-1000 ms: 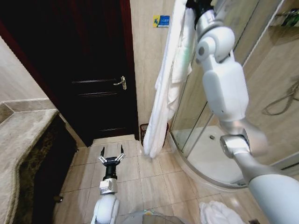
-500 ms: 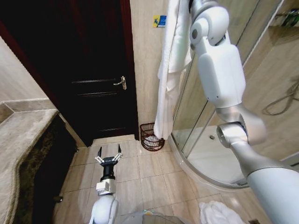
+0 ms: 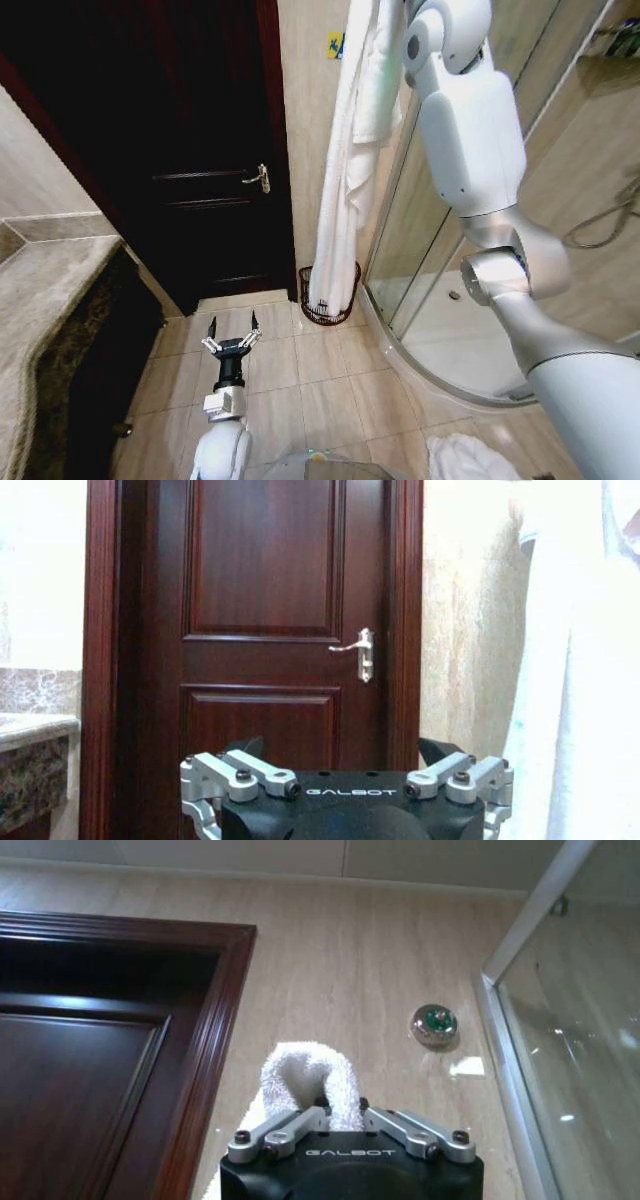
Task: Discard the used towel into the hamper.
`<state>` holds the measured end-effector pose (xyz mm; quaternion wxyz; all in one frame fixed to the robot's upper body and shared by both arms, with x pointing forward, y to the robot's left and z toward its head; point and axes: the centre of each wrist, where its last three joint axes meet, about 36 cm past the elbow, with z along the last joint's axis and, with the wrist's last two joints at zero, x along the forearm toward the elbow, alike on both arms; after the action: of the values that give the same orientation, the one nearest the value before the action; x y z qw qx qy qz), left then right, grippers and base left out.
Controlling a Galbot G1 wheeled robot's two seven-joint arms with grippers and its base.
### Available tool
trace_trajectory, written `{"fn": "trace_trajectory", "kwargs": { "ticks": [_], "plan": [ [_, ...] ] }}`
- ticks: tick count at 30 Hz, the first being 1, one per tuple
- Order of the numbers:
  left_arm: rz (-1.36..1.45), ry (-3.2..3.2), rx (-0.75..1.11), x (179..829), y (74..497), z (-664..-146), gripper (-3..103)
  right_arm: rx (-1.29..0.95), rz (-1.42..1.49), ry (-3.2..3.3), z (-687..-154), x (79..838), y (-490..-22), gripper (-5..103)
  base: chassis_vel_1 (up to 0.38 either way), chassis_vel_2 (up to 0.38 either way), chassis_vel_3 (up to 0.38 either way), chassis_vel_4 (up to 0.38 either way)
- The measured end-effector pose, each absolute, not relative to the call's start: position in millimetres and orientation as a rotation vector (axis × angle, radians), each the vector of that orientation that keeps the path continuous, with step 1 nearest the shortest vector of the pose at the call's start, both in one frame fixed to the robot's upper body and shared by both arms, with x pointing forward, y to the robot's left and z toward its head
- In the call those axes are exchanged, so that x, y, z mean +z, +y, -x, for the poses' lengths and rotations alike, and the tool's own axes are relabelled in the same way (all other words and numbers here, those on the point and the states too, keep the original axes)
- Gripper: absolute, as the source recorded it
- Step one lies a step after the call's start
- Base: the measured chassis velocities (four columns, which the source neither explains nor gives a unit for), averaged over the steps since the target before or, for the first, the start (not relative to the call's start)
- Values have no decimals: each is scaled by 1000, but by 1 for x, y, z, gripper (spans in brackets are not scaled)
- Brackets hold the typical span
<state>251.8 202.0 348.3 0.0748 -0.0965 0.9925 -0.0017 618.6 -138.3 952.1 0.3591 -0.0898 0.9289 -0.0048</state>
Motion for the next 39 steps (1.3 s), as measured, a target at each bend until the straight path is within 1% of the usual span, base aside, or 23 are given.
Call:
{"fn": "trace_trajectory", "kwargs": {
  "ticks": [17,39],
  "plan": [
    [295,2977,5,350,202,-249,100,-8,245,2390,-619,959,-139,4,0,0,0,0],
    [297,2973,9,351,203,-244,100,-21,215,2380,-624,991,-148,4,-5,4,4,-3]
  ]
}}
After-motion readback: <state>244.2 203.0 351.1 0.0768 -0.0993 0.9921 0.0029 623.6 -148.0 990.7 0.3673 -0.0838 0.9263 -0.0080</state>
